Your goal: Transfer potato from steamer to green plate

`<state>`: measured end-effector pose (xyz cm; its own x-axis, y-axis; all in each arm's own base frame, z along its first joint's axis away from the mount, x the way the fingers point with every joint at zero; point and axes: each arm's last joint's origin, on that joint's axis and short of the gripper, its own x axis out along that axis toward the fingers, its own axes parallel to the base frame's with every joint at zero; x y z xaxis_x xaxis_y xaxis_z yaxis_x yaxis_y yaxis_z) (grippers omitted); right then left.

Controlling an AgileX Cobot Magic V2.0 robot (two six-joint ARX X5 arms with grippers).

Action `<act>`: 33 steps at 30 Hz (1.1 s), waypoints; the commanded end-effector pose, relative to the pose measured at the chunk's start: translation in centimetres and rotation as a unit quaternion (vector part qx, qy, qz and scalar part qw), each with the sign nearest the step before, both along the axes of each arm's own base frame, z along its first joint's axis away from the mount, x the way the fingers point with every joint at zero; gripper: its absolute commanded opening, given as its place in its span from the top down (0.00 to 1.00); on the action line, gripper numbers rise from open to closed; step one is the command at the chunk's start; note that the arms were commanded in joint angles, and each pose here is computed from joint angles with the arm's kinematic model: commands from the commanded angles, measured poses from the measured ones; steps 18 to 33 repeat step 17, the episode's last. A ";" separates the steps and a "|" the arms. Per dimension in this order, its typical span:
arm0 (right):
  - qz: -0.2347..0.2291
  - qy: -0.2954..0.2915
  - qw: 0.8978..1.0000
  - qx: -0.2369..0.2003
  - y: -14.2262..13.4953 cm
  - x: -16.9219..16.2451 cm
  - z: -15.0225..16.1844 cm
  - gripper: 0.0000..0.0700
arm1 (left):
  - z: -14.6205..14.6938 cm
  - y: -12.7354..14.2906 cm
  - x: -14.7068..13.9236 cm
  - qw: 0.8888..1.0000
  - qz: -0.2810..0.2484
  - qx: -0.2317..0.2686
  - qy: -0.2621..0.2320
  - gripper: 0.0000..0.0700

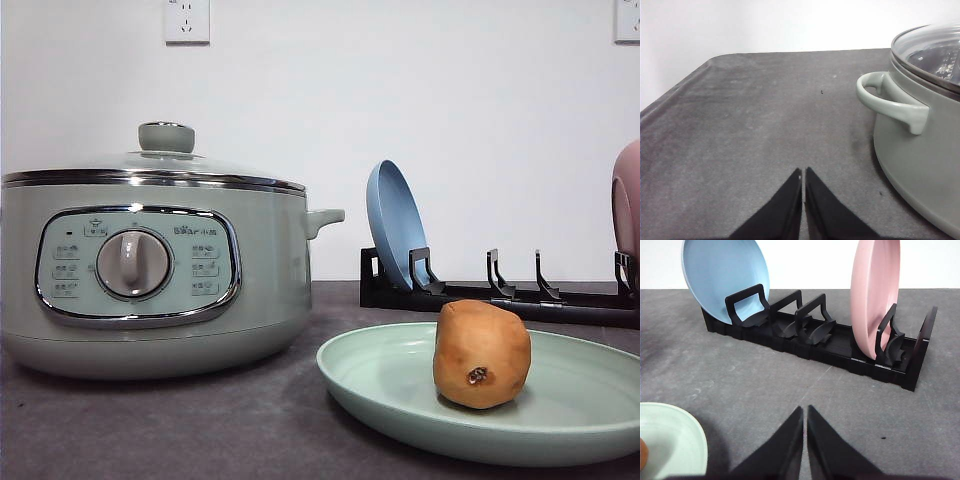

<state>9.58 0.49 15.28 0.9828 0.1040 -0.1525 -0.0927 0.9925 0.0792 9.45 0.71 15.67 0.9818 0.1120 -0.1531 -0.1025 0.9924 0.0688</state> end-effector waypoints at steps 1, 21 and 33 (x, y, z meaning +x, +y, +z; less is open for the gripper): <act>-0.001 -0.003 1.000 0.007 0.0 0.0 -0.1 1.00 | -0.7 0.0 0.1 1.000 0.002 -0.002 0.013 1.00; -0.001 -0.003 1.000 0.007 0.0 0.0 -0.1 1.00 | -0.7 0.0 0.1 1.000 0.002 -0.002 0.013 1.00; -0.001 -0.003 1.000 0.007 0.0 0.0 -0.1 1.00 | -0.7 0.0 0.1 1.000 0.002 -0.002 0.013 1.00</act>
